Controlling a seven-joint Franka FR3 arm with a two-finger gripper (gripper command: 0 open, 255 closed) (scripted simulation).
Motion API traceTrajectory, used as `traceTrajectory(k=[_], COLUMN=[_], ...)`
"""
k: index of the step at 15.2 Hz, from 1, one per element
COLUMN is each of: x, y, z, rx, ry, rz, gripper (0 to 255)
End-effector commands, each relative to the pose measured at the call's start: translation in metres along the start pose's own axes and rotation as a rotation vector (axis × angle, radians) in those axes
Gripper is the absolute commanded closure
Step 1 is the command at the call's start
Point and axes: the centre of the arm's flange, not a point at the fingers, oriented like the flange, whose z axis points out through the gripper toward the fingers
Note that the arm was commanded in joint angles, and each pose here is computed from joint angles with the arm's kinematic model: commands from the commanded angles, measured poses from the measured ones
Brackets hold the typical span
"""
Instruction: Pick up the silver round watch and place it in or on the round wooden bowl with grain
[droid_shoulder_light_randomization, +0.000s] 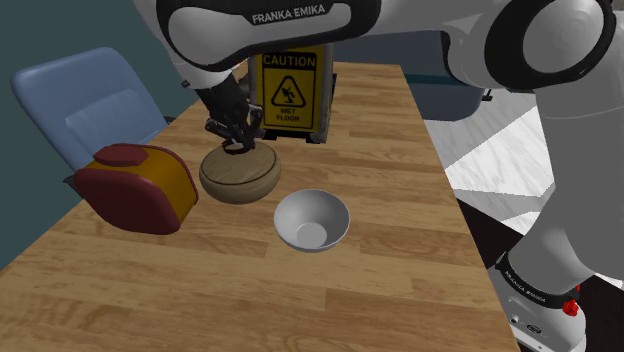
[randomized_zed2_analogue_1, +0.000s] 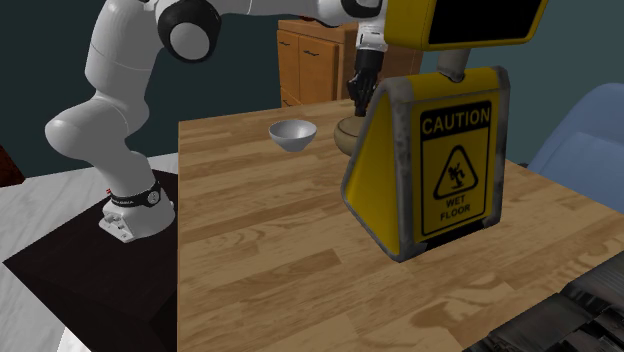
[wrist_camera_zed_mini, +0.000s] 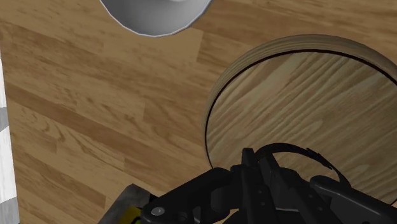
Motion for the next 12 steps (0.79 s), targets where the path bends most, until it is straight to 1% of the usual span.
traceTrajectory(k=[1,2,10,11,12], x=[-0.0031,-0.0039,-0.0039,-0.0039,-0.0039], y=[-0.0022,-0.0038,-0.0039,-0.0039,-0.0039], z=[0.0096,0.0162,0.0161,0.0161,0.0161], rx=[0.0,0.0,0.0,0.0,0.0], ry=[0.0,0.0,0.0,0.0,0.0], rz=[0.0,0.0,0.0,0.0,0.0], gripper=[255,255,255,0,0])
